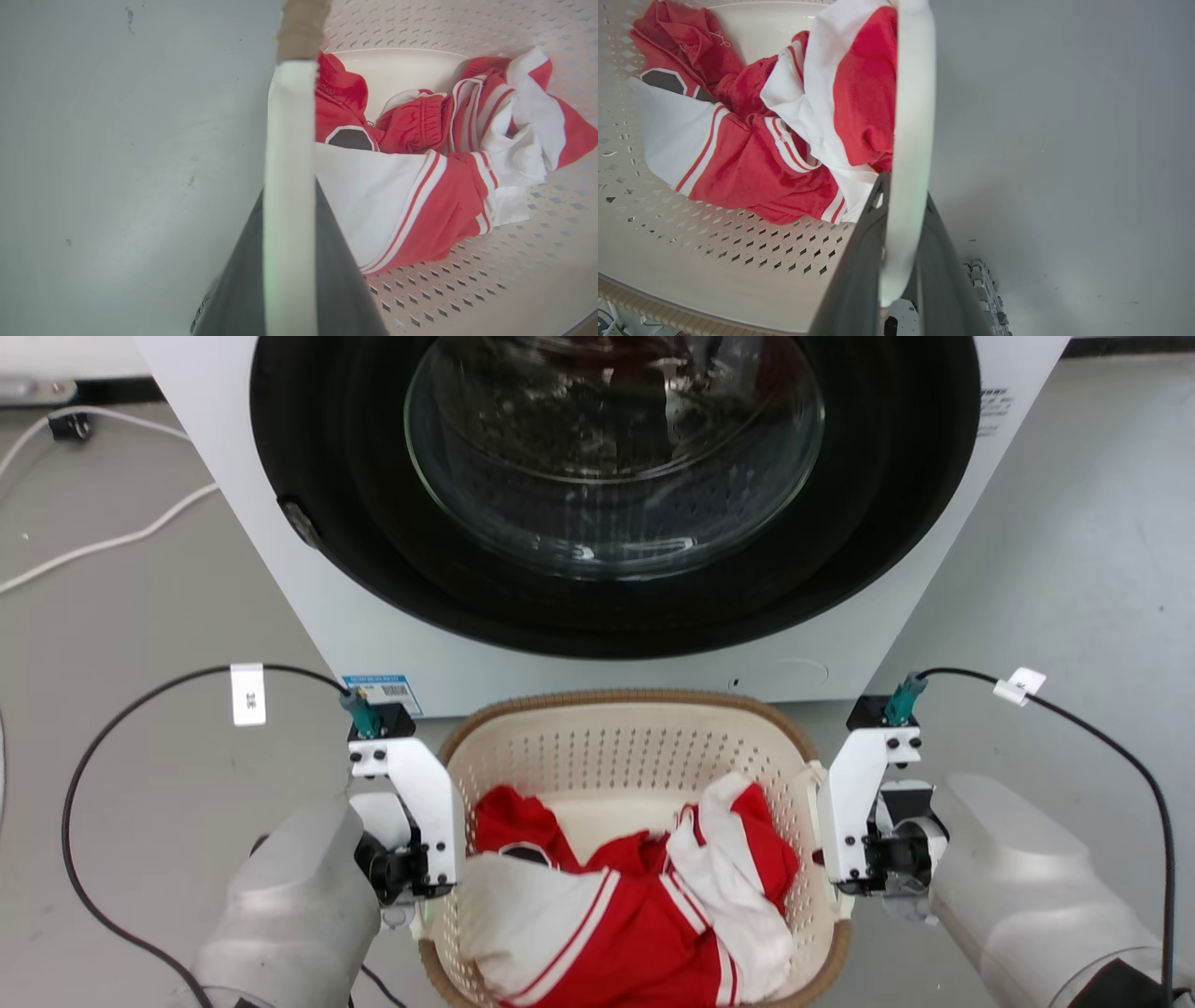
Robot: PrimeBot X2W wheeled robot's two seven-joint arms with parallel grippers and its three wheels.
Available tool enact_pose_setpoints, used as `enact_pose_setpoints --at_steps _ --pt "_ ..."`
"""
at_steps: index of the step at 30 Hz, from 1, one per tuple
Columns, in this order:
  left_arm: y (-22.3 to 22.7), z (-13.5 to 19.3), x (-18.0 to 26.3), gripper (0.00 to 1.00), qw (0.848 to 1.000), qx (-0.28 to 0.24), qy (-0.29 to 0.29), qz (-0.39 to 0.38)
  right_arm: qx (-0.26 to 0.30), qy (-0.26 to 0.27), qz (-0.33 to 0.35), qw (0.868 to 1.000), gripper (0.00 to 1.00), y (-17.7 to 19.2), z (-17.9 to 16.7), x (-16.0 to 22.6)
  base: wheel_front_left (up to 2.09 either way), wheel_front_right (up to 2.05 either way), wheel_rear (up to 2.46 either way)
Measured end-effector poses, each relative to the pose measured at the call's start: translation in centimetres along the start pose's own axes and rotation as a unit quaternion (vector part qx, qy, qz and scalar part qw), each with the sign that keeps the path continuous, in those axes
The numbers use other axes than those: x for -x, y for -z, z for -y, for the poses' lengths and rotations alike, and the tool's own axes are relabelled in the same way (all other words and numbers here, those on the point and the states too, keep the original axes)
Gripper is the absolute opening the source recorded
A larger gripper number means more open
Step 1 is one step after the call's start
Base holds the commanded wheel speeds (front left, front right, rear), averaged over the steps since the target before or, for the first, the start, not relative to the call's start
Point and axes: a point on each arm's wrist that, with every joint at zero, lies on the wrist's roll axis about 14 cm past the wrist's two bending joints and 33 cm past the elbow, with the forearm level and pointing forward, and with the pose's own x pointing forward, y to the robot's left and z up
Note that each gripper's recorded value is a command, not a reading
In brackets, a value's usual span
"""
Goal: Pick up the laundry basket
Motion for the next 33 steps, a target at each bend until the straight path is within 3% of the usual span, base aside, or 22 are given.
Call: enact_pose_setpoints --at_steps 16,33 --pt "3.3 1.3 2.8 0.00 1.000 0.015 0.011 0.001 -0.005 0.001 -0.012 1.000 0.00 2.9 -0.8 2.7 0.00 0.00 0.00" --pt "4.8 2.0 3.4 0.00 1.000 0.011 0.017 0.001 -0.011 0.005 -0.030 0.999 0.00 5.2 -0.5 3.1 0.00 0.00 0.00"
